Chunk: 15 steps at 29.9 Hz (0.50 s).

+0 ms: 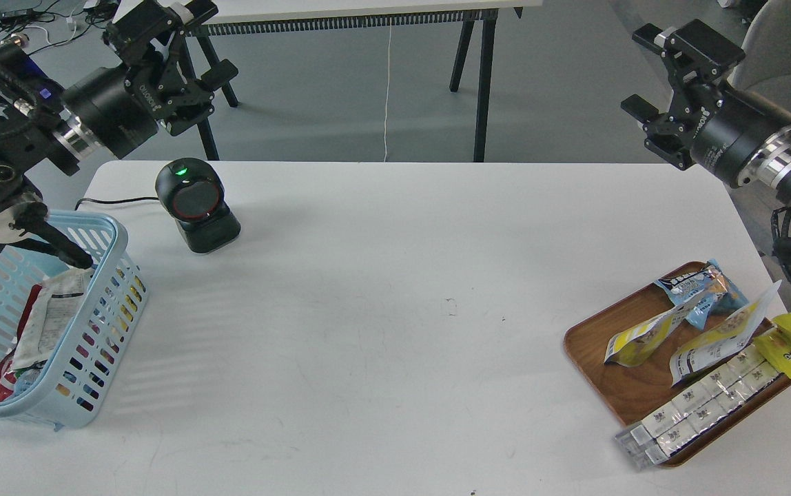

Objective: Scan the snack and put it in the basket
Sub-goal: 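Move the right gripper down toward the yellow snack pouch on the wooden tray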

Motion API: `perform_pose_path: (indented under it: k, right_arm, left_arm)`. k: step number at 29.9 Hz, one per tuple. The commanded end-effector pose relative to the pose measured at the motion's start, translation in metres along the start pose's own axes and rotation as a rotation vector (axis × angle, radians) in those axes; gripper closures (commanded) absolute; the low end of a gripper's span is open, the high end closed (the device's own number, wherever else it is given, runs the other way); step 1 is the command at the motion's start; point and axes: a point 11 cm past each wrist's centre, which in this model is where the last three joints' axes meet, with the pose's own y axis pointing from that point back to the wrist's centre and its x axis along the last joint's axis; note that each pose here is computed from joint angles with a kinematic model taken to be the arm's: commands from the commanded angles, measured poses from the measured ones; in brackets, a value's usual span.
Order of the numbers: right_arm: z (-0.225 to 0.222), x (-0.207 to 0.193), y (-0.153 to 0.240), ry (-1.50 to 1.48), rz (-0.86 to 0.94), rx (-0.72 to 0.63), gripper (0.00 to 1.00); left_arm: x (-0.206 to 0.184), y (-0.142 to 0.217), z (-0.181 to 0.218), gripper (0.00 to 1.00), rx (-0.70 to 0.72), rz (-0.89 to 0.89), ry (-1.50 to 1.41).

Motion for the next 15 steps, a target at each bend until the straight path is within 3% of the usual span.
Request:
perform_pose_path:
  k: [1,15]
  right_arm:
    - [0.0002,-0.0020,-0.0012,-0.002,-0.005,0.000,0.01]
    - [-0.0033,-0.0117,-0.0022,0.018,-0.073,0.012,0.01]
  left_arm:
    - [0.0006,0.0021,-0.0018,0.00,-0.002,0.010,0.017]
    - [0.0037,0.0024,-0.0111,0.00,0.018,0.027,0.027]
